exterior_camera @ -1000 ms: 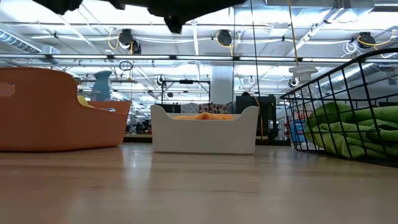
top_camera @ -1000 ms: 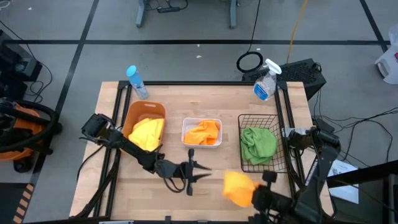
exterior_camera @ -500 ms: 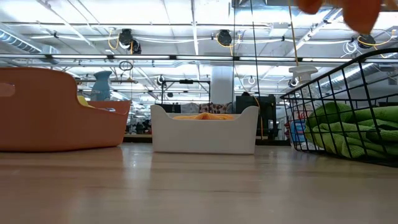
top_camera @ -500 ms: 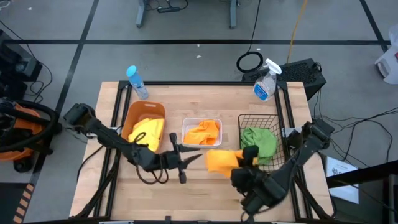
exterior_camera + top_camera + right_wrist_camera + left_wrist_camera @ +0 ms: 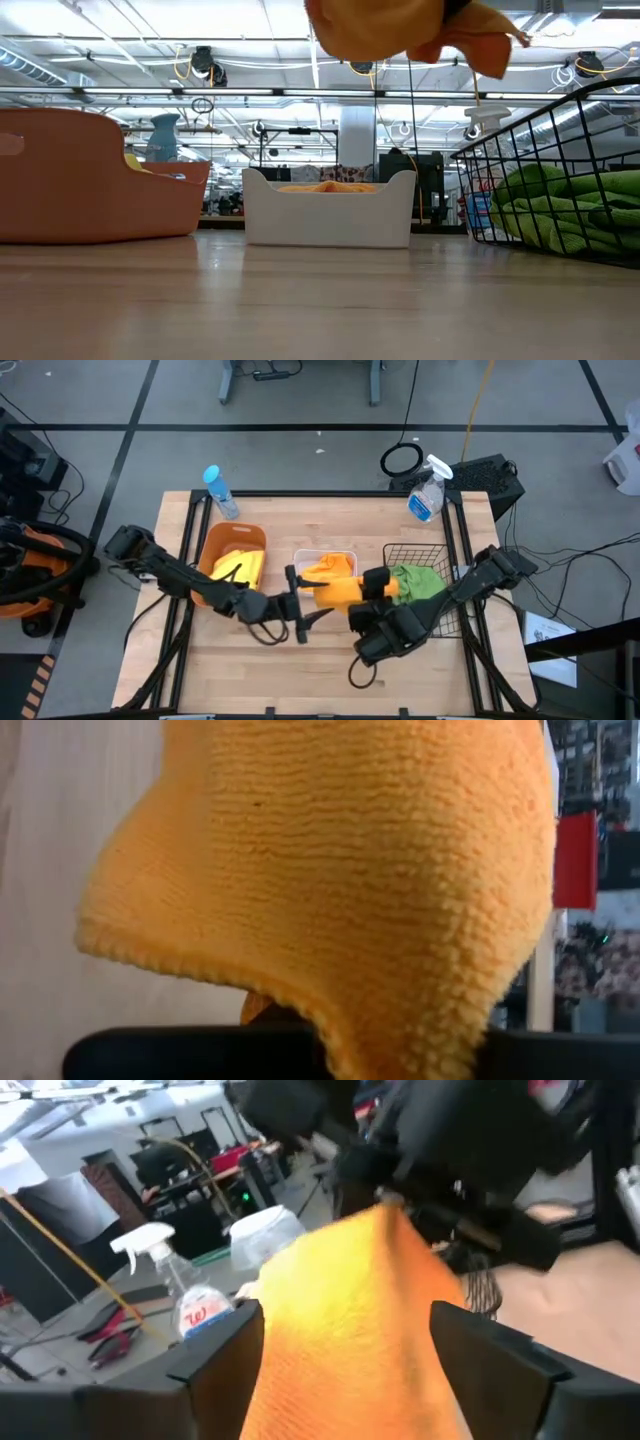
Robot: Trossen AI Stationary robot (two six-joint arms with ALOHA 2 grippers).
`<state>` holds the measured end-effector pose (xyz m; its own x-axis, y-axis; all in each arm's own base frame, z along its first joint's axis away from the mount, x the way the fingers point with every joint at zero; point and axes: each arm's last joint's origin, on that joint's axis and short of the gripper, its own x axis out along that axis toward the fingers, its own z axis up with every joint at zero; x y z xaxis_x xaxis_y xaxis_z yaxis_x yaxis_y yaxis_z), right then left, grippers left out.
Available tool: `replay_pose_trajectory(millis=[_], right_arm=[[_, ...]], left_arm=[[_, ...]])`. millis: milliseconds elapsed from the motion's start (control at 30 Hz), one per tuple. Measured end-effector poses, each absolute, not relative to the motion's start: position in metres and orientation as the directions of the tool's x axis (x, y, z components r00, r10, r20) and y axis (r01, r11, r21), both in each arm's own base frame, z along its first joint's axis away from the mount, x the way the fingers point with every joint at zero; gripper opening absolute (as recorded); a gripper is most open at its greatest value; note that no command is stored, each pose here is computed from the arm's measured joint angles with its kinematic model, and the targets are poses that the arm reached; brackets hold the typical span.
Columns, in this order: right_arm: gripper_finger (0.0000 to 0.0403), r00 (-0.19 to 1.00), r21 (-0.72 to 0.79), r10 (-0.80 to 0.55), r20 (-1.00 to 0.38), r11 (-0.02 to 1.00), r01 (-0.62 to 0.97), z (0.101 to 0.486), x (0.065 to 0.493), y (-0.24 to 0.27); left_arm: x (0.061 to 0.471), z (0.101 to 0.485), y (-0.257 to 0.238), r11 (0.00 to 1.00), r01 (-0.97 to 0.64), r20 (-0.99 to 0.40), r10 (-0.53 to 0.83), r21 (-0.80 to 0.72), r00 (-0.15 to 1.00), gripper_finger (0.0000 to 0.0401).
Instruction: Sort microfiber towel by color & place in baskets
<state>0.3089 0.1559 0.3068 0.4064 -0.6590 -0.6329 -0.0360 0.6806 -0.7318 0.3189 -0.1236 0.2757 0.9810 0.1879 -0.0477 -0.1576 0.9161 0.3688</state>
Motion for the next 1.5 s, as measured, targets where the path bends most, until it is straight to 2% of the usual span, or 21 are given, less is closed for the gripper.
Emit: replay_pose_trajectory(millis=[133, 367, 533, 633, 733, 900, 967, 1300, 1500], right_arm=[[0.0031, 0.424, -0.744, -0.653, -0.628, 0.663, -0.081, 0.310, 0.314, 0.150], [0.0031, 0.506, -0.711, -0.608, -0.612, 0.703, -0.014, 0.333, 0.316, 0.138], [0.0031, 0.519, -0.638, -0.533, -0.668, 0.770, -0.031, 0.335, 0.325, 0.129], [0.0031, 0.517, -0.590, -0.492, -0.700, 0.807, -0.031, 0.334, 0.331, 0.123], [0.0031, 0.505, -0.581, -0.488, -0.712, 0.813, -0.034, 0.333, 0.333, 0.118], [0.0037, 0.493, -0.568, -0.479, -0.726, 0.822, -0.036, 0.332, 0.335, 0.113], [0.0051, 0.480, -0.565, -0.485, -0.731, 0.825, -0.028, 0.331, 0.334, 0.112], [0.0207, 0.345, -0.560, -0.534, -0.772, 0.828, 0.029, 0.327, 0.318, 0.106], [0.0260, 0.297, -0.581, -0.561, -0.772, 0.814, 0.027, 0.327, 0.310, 0.107]], left_arm=[[0.326, 0.268, -0.116, 0.914, -0.174, -0.069, 0.213, 0.367, 0.975, 0.0301], [0.330, 0.256, -0.099, 0.915, -0.165, -0.175, 0.243, 0.369, 0.954, 0.0302], [0.333, 0.258, -0.092, 0.915, -0.169, -0.160, 0.241, 0.367, 0.957, 0.0301], [0.333, 0.258, -0.092, 0.898, -0.161, -0.154, 0.241, 0.408, 0.958, 0.0285], [0.333, 0.255, -0.091, 0.884, -0.137, -0.191, 0.244, 0.448, 0.951, 0.0232], [0.334, 0.249, -0.078, 0.870, -0.141, -0.243, 0.282, 0.472, 0.928, 0.0057], [0.336, 0.248, -0.071, 0.869, -0.144, -0.254, 0.291, 0.473, 0.923, 0.0020], [0.334, 0.230, -0.037, 0.869, -0.128, -0.430, 0.359, 0.478, 0.829, 0.0015], [0.331, 0.222, -0.027, 0.905, -0.101, -0.519, 0.325, 0.413, 0.790, 0.0014]])
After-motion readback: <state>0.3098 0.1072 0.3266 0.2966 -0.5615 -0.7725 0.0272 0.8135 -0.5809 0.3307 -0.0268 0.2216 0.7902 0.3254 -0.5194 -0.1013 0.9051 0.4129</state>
